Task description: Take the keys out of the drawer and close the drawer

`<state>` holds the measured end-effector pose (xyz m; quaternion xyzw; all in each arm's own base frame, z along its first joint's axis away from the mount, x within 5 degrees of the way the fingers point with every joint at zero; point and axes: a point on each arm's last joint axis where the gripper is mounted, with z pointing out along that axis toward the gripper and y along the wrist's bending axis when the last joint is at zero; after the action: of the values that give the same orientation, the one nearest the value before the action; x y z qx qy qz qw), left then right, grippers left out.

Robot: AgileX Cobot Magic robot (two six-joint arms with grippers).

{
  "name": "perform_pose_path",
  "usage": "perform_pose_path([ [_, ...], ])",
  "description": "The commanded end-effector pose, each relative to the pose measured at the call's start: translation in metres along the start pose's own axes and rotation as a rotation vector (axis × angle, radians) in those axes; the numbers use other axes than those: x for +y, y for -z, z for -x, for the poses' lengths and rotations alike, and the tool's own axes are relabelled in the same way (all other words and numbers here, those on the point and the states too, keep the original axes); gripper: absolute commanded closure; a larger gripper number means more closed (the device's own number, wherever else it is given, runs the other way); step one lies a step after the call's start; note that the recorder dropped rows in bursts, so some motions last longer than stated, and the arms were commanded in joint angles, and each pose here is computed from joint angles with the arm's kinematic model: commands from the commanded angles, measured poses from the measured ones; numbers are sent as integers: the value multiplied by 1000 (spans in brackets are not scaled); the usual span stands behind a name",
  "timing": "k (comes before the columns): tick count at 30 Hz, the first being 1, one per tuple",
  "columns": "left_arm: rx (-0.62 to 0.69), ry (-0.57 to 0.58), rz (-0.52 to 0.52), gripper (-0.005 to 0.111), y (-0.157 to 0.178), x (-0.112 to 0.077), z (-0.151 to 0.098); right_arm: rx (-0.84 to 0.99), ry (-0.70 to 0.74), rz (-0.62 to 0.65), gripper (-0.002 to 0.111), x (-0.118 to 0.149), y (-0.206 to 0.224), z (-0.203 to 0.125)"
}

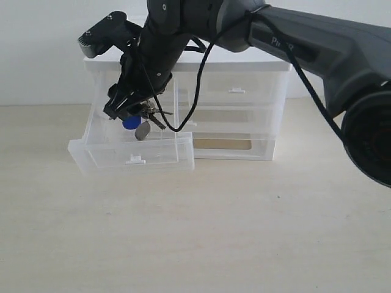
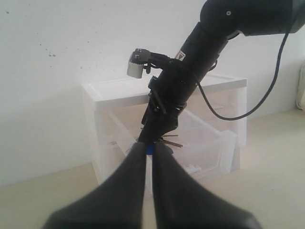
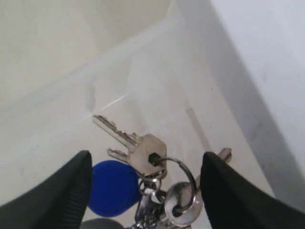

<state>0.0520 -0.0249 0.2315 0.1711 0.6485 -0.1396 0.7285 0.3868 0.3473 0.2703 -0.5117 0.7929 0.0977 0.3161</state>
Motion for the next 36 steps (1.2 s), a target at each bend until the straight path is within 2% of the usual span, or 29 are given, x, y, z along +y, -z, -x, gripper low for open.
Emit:
perform_pose_path([
  [1,9,21,-5,102,-1,0,-2,36,-23,46,50,1,-11,-8],
  [5,9,21,-5,102,-1,0,-2,49,63,162,61,12,-10,-9],
  [9,9,21,-5,102,-1,0,-2,125,41,214,61,16,-8,-16],
  [13,9,21,-5,102,-1,0,-2,125,38,277,61,21,-5,-15],
  [17,9,21,-5,102,-1,0,-2,119,42,266,61,20,-1,-12],
  [25,9,21,-5,102,-1,0,-2,183,57,89,62,3,-1,-17],
  [27,9,21,-5,102,-1,0,-2,171,68,90,69,3,-1,-15],
  [28,9,21,-5,102,-1,0,-2,165,81,93,76,4,-2,-15],
  [31,9,21,-5,102,-1,0,-2,152,123,92,105,3,-6,-15],
  [32,9,21,-5,102,-1,0,-2,144,128,85,108,3,-6,-14],
  [36,9,21,-5,102,-1,0,-2,108,124,58,108,1,-6,-11],
])
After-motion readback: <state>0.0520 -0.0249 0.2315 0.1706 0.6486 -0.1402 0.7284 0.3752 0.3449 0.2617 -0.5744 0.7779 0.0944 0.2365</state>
